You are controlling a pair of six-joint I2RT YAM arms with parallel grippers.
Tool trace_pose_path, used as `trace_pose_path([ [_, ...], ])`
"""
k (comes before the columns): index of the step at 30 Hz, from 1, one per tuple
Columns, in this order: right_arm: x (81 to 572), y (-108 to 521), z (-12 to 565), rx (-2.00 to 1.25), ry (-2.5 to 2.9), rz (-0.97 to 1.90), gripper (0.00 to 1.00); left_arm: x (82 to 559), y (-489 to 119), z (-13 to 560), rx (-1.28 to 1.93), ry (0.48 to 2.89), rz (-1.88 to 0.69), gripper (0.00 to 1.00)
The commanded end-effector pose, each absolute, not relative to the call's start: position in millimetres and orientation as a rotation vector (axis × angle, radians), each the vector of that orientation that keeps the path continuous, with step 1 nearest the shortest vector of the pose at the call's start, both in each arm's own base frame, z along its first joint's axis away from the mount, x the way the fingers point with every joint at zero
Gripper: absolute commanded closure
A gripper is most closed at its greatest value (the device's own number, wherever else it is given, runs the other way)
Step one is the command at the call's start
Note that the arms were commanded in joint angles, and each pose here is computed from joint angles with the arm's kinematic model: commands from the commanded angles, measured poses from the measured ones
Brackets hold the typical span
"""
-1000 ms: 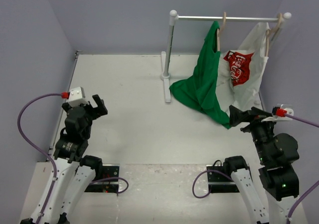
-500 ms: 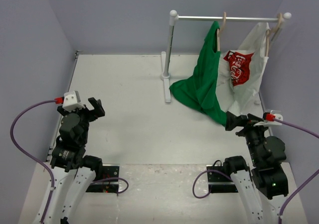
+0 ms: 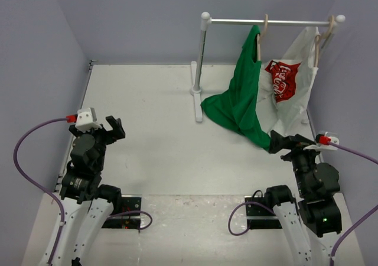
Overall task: Place the t-shirt on the hanger
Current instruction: Reset both arms
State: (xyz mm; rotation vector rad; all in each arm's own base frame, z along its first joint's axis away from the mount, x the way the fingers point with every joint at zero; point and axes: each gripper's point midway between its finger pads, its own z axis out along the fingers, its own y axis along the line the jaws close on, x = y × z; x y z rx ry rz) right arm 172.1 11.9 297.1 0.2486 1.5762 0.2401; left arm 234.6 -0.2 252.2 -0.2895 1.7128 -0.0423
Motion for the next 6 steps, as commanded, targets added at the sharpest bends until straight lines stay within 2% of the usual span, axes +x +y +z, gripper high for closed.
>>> trace_pose_path([
  [1, 176.9, 9.9, 301.2, 0.283, 1.563, 0.244, 0.01, 237.6, -2.5, 262.0, -0.263, 1.685, -0.052, 0.00],
  [6, 180.0, 9.4, 294.6, 0.282, 1.595, 0.227, 0.01, 238.0, -4.4, 262.0, -0.253, 1.685, -0.060, 0.00],
])
